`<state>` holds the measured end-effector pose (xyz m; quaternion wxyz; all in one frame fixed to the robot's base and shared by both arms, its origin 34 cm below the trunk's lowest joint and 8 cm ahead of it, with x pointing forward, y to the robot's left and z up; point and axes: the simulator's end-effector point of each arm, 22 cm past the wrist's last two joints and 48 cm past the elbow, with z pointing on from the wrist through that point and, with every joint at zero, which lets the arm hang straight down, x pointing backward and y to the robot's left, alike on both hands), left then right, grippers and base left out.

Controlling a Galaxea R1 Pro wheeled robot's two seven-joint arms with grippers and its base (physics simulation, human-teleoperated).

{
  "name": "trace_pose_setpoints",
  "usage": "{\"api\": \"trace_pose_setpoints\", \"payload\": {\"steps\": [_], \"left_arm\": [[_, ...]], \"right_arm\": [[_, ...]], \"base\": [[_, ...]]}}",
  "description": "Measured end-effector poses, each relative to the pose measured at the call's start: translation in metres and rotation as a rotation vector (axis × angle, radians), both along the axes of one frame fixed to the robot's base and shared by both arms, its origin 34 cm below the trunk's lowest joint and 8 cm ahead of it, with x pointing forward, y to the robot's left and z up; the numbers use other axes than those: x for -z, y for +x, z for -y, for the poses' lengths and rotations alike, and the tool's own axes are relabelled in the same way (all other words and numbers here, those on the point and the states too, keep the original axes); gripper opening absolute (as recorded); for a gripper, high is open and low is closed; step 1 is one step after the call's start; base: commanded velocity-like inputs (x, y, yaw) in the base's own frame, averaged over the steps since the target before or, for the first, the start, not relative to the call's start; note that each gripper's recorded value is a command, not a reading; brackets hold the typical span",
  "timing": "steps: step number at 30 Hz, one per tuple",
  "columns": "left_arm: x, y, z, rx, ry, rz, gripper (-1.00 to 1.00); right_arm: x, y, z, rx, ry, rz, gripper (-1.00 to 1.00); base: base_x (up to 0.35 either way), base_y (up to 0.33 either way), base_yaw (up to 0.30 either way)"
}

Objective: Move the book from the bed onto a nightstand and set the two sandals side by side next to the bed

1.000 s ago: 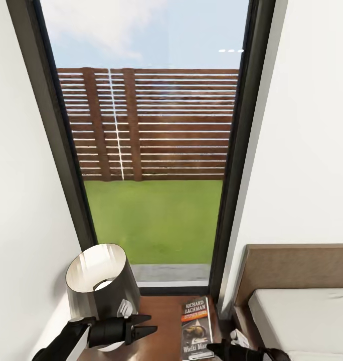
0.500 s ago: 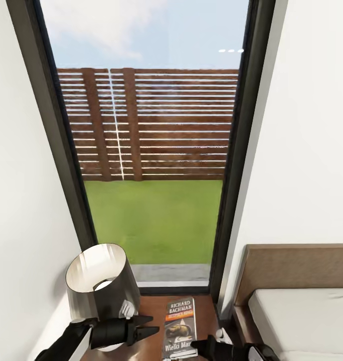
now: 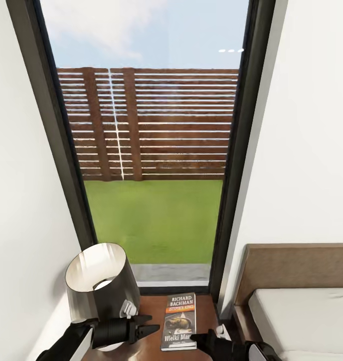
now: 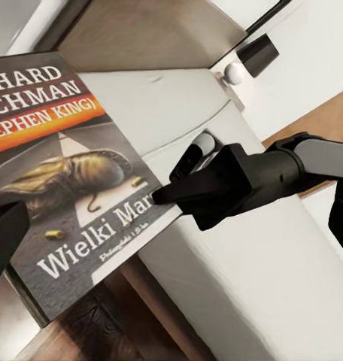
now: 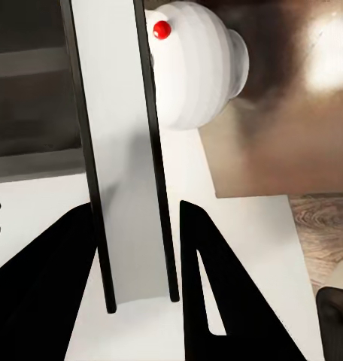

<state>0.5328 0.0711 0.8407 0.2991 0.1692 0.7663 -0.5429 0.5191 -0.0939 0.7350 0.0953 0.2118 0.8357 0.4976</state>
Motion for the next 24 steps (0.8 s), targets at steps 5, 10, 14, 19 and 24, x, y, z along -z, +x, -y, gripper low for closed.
{"api": "trace_pose_setpoints", "payload": {"steps": [5, 10, 14, 19, 24], "left_arm": [[0.006, 0.001, 0.0, 0.0, 0.0, 0.0, 1.0], [0.013, 0.002, 0.0, 0.0, 0.0, 0.0, 1.0], [0.018, 0.002, 0.0, 0.0, 0.0, 0.0, 1.0], [0.025, 0.002, 0.0, 0.001, 0.0, 0.0, 1.0], [0.032, 0.003, 0.003, 0.003, -0.005, 0.0, 1.0]], "right_arm": [[0.008, 0.0, 0.0, -0.002, -0.008, 0.0, -1.0], [0.015, 0.001, 0.0, -0.002, -0.01, -0.001, -1.0], [0.02, 0.001, 0.0, -0.002, -0.01, 0.0, -1.0], [0.027, 0.002, 0.0, -0.002, -0.009, 0.0, -1.0], [0.033, 0.003, 0.0, -0.002, -0.005, 0.003, -1.0]], "base": [[0.0, 0.0, 0.0], [0.0, 0.0, 0.0], [0.0, 0.0, 0.0], [0.0, 0.0, 0.0], [0.0, 0.0, 0.0]]}}
